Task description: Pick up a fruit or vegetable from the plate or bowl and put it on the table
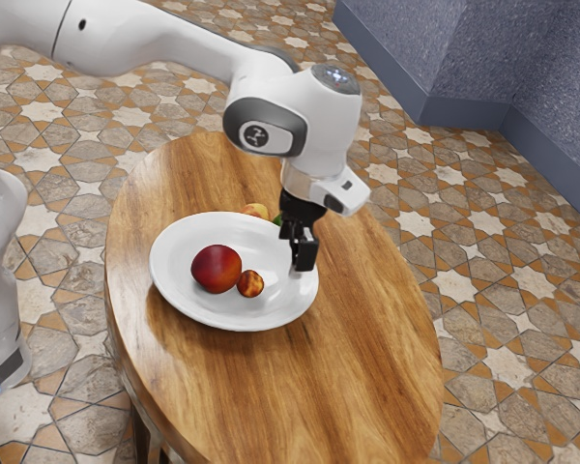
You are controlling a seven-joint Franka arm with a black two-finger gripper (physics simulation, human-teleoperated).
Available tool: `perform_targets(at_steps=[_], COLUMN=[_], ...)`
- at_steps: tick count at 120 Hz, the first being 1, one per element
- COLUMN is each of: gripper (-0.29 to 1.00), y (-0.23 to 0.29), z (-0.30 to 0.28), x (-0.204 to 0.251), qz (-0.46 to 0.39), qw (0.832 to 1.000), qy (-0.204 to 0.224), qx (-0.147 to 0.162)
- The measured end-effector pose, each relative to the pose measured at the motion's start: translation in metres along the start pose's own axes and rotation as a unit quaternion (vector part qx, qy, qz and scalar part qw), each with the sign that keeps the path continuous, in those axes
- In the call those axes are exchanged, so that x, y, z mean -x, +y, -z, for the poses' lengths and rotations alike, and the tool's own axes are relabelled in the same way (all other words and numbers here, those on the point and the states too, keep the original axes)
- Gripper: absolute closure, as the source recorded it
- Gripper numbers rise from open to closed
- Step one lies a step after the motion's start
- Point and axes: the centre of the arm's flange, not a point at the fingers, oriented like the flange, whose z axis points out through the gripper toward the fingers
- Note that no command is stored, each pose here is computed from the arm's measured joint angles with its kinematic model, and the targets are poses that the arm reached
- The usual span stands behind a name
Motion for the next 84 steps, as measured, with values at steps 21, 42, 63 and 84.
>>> perform_targets(at_steps=[21,42,63,84], gripper=[0.0,0.0,0.0,0.0], y=[-0.001,0.0,0.002,0.005], z=[-0.002,-0.001,-0.002,-0.004], x=[0.002,-0.001,-0.004,-0.01], qz=[0.001,0.005,0.012,0.015], qw=[1.0,1.0,0.999,0.999], qy=[0.0,0.01,0.025,0.043], qx=[-0.008,-0.002,0.015,0.027])
